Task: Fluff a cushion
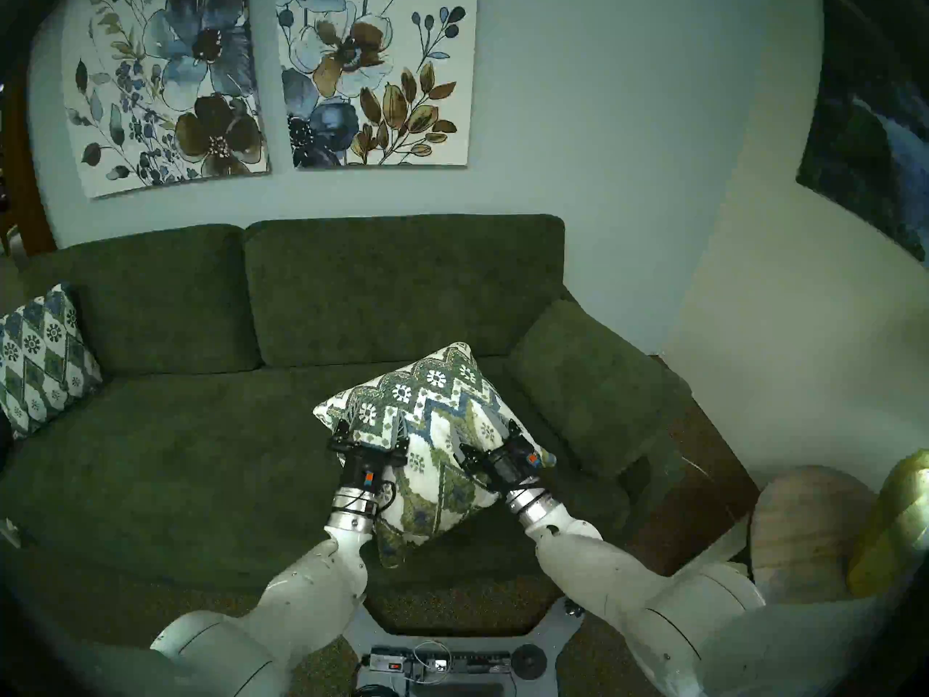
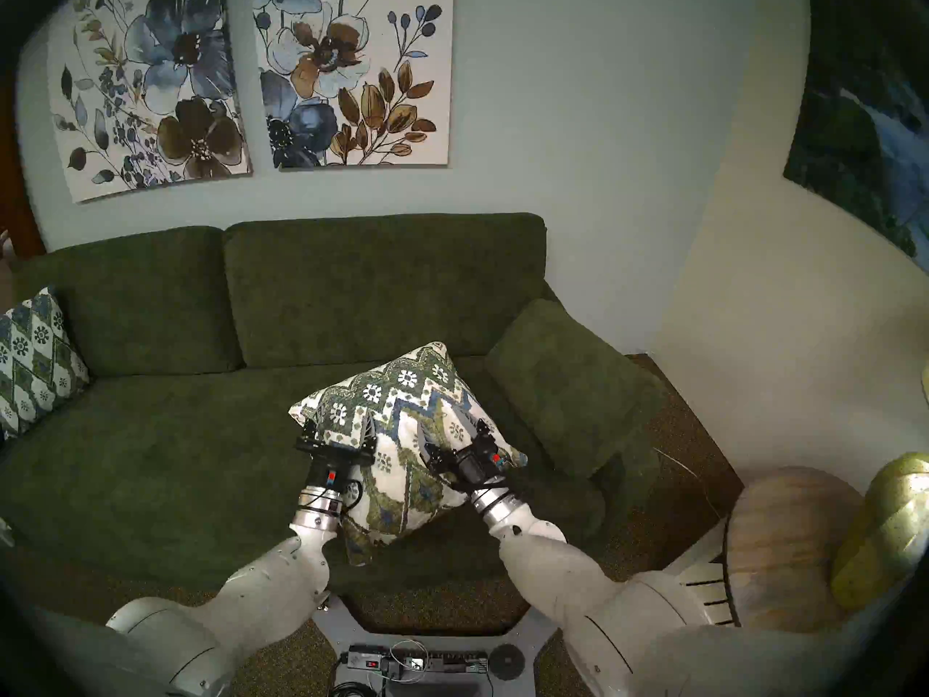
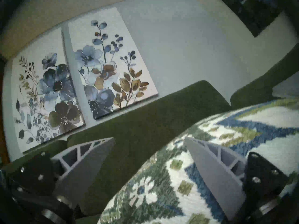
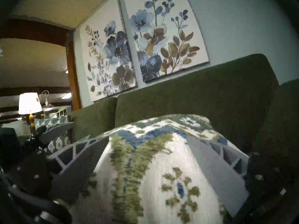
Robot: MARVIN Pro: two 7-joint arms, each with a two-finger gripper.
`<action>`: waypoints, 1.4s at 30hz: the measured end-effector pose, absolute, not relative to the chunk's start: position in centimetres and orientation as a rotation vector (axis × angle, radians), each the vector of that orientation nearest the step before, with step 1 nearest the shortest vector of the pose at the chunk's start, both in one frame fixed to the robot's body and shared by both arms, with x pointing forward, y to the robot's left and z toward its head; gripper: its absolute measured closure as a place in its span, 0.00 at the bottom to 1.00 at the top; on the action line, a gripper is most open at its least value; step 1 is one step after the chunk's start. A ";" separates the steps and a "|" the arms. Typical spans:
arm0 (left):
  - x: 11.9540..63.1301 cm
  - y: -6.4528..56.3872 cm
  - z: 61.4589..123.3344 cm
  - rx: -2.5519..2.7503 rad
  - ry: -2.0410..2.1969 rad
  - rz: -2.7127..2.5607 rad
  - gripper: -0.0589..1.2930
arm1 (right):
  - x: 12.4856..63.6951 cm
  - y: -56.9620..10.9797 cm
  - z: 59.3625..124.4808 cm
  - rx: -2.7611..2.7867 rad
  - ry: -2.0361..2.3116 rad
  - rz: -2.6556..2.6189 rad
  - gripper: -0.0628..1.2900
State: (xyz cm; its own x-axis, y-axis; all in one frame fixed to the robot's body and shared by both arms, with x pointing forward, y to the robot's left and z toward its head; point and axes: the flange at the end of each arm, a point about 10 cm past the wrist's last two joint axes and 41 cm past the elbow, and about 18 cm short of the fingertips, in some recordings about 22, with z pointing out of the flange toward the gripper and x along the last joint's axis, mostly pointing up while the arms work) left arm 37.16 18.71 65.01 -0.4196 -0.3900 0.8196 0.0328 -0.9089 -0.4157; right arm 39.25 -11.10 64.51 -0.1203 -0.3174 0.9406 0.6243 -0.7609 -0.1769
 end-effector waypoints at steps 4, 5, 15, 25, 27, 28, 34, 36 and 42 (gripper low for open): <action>38.4 17.7 66.9 -1.454 0.503 -2.465 0.08 | 40.5 -10.5 66.1 -1.468 -0.360 -1.967 0.04; 38.7 17.3 67.4 -1.434 0.506 -2.483 0.08 | 40.8 -10.3 66.6 -1.451 -0.364 -1.975 0.04; 40.7 15.4 72.0 -1.253 0.522 -2.619 0.08 | 43.5 -8.6 71.1 -1.292 -0.385 -2.048 0.04; 41.9 17.3 75.7 -1.086 0.551 -2.653 0.08 | 46.4 -10.8 75.7 -1.169 -0.403 -2.164 0.05; 42.0 17.8 76.3 -1.061 0.556 -2.652 0.08 | 46.8 -11.3 76.3 -1.155 -0.404 -2.182 0.05; 42.1 18.0 76.5 -1.051 0.557 -2.651 0.08 | 46.9 -11.5 76.5 -1.150 -0.404 -2.189 0.05; 42.1 20.2 78.2 -0.969 0.583 -2.637 0.08 | 47.8 -13.8 78.4 -1.108 -0.403 -2.254 0.05; 41.9 21.2 78.6 -0.943 0.598 -2.626 0.08 | 48.1 -14.9 79.2 -1.092 -0.404 -2.280 0.05; 41.2 22.9 79.4 -0.898 0.631 -2.605 0.08 | 48.4 -16.7 80.6 -1.057 -0.406 -2.328 0.05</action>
State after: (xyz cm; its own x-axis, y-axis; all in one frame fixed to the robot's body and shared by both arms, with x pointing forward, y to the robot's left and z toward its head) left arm 41.25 22.92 79.39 -0.7539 -0.4239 0.5019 0.1473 -0.8536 -0.4997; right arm 48.41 -16.68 80.60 -0.5423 -0.3539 0.7620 0.5910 -0.8054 0.0465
